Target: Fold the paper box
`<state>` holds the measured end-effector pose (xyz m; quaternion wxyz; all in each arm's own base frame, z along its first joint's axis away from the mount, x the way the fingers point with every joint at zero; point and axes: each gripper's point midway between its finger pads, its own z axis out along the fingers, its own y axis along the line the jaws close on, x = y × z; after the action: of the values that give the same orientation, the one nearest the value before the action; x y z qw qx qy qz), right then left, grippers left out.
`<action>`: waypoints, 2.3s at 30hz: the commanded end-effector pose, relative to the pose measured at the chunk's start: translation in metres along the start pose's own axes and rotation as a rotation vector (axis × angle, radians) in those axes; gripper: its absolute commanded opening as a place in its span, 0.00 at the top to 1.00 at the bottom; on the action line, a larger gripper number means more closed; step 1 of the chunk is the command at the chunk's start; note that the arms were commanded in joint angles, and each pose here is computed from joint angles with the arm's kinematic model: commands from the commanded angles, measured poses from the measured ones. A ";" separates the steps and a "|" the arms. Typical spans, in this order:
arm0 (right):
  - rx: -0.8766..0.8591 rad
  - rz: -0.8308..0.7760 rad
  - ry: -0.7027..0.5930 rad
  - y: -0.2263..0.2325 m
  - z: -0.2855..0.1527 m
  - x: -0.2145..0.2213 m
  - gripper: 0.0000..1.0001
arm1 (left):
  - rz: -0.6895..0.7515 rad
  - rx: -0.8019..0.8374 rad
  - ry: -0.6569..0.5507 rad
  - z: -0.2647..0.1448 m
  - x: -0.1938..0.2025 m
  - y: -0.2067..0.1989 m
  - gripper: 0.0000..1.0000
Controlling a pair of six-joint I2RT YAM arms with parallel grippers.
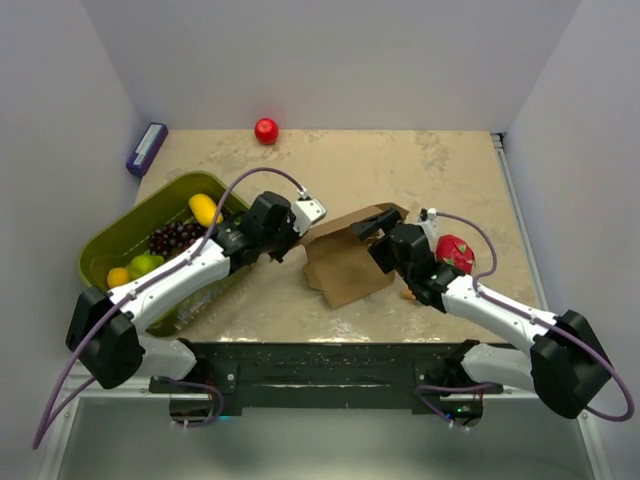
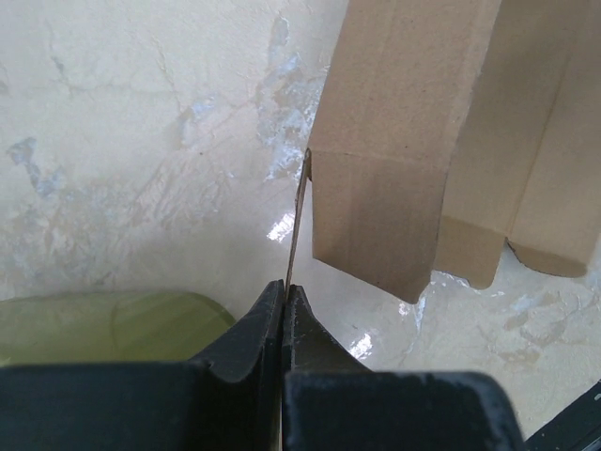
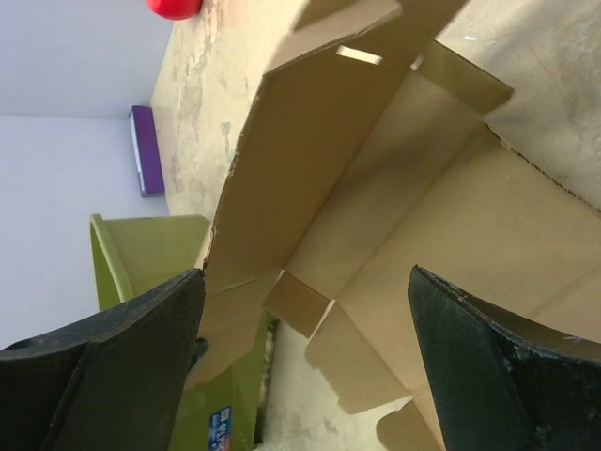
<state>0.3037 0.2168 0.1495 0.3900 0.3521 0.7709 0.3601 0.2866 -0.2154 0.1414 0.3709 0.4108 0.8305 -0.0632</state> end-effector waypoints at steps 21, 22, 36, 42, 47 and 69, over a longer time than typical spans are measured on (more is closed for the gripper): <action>-0.088 0.044 -0.147 0.030 0.003 -0.044 0.10 | 0.057 0.201 -0.007 0.002 0.009 -0.034 1.00; -0.086 0.042 -0.148 0.030 0.006 -0.046 0.10 | 0.060 0.204 -0.014 0.001 0.007 -0.034 1.00; -0.058 -0.167 -0.072 0.041 0.056 -0.055 0.62 | 0.078 0.193 -0.024 -0.002 0.003 -0.031 1.00; 0.017 -0.196 -0.018 0.029 0.058 -0.046 0.87 | 0.100 0.129 0.035 0.012 0.000 -0.015 1.00; 0.058 -0.212 0.025 0.021 0.047 -0.031 1.00 | 0.111 0.087 0.050 0.023 -0.010 0.003 1.00; 0.298 -0.569 -0.053 -0.062 -0.025 -0.060 0.13 | 0.145 0.134 0.042 0.034 -0.013 0.002 1.00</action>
<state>0.3056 0.1642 0.1640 0.4618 0.1920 0.8415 0.2043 0.3079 -0.2346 0.1176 0.3096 0.4908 0.8105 -0.0798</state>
